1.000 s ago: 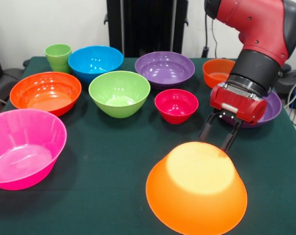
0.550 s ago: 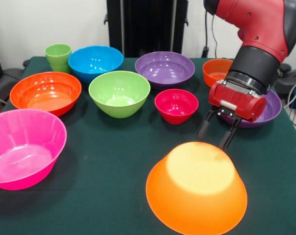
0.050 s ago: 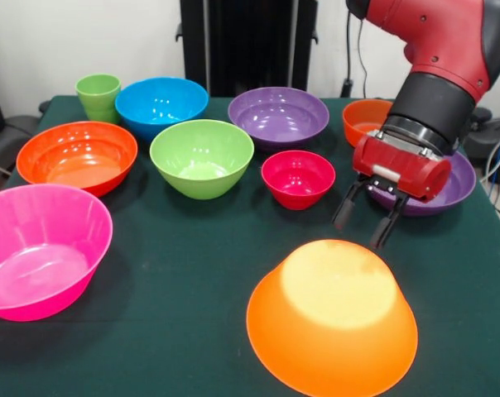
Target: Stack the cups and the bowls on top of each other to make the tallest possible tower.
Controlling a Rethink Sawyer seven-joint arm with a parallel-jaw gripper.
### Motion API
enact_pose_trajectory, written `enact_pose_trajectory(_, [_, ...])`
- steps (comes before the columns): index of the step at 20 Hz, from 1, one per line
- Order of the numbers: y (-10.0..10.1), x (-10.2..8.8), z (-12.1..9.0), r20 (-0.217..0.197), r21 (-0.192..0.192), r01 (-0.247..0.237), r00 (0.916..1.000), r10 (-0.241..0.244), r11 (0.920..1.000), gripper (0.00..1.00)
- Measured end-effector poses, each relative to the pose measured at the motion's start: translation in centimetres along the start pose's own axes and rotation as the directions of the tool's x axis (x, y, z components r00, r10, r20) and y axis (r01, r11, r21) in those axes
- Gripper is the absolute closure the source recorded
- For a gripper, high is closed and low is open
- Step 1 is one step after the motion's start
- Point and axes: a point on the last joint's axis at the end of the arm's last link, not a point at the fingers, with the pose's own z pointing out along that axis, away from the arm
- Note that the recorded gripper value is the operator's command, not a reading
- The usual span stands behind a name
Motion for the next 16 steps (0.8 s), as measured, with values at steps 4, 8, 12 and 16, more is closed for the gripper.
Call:
enact_pose_trajectory(4, [0.2,0.1,-0.4,-0.025,0.036,0.002,0.9997,-0.001,0.9994,0.0])
enact_pose_trajectory(8, [0.8,0.4,-0.8,-0.039,0.051,0.012,0.9992,-0.01,0.9986,0.0])
enact_pose_trajectory(12, [1.7,0.7,-1.0,-0.044,0.055,0.02,0.9989,-0.017,0.9983,0.0])
enact_pose_trajectory(16, [2.7,0.8,-1.1,-0.037,0.055,0.013,0.9993,-0.011,0.9984,0.0])
